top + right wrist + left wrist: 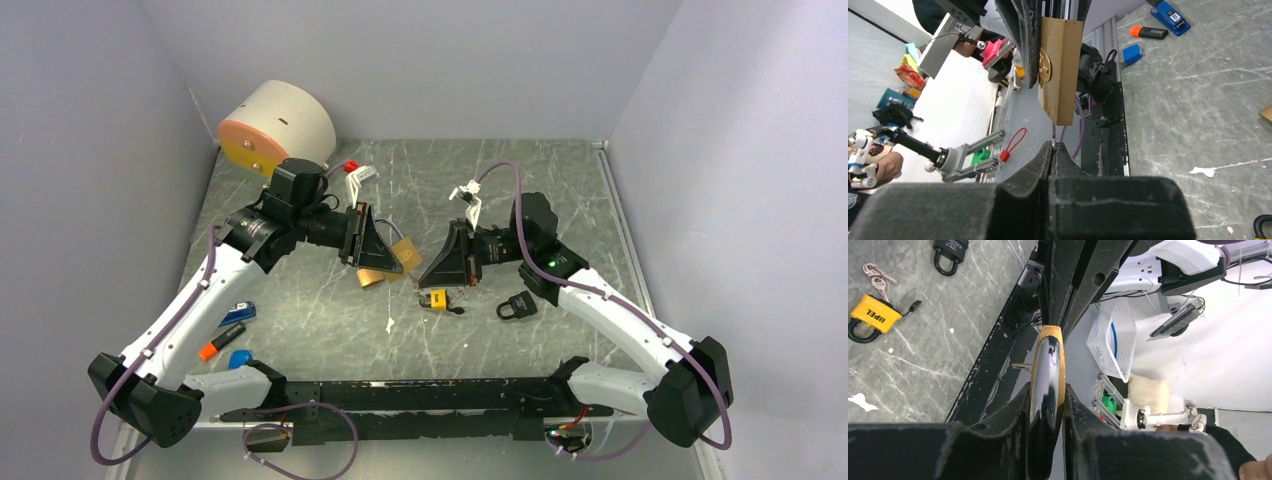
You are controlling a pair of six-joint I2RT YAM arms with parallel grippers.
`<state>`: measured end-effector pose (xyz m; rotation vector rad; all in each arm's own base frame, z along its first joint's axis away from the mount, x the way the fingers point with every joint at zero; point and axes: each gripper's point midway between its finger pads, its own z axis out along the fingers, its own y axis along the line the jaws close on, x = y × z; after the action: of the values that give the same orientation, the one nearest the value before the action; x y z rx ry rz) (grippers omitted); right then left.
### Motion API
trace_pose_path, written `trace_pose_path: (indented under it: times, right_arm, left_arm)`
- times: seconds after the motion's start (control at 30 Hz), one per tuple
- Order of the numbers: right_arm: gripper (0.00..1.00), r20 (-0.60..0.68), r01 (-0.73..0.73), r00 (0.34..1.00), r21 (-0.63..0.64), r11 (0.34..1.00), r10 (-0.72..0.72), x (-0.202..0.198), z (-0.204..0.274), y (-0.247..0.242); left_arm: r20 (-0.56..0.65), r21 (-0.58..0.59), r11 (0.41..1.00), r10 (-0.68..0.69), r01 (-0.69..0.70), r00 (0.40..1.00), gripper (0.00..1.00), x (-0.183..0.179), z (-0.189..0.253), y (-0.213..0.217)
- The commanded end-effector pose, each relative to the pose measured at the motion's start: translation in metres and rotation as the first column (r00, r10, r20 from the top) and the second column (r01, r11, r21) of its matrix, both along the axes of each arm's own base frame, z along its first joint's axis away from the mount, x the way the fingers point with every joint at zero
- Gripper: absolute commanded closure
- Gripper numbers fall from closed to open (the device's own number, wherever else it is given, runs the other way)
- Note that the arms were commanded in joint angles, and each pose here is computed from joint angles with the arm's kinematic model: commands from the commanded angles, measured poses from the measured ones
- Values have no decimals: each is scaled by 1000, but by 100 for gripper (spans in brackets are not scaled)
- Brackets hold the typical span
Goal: Unlock with the key
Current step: Unlock the lock.
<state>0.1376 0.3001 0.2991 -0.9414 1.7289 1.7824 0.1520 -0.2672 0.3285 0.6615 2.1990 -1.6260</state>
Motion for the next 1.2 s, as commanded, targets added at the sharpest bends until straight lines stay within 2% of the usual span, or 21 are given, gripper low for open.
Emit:
trace_pose_path:
  times: [0.0,0.23,0.53,0.73,0.93,1.17]
  right_arm:
    - [100,119,45,991,71,996,-53,10,28,-2]
    - [100,94,32,995,90,995,-41,13,33,2]
    - [100,15,110,994,112,988,-112,29,37,10]
    - [100,-31,103,994,43,994,-102,42,42,13]
    - [100,-52,100,994,65,993,-96,45,50,15]
    - [100,-115,180,979,114,977,-167,65,58,22]
  left_arm:
    - [100,-79,994,-70,78,993,98,-18,29,3]
    - [81,-108,991,-64,73,995,97,-12,28,-2]
    - [67,-122,992,-22,31,997,97,-4,21,-7]
    - [63,-80,996,-44,49,997,97,-6,11,-3]
    - [45,-108,991,-73,77,996,97,-10,10,-6]
    - [48,-106,990,-85,90,995,97,-11,6,-10]
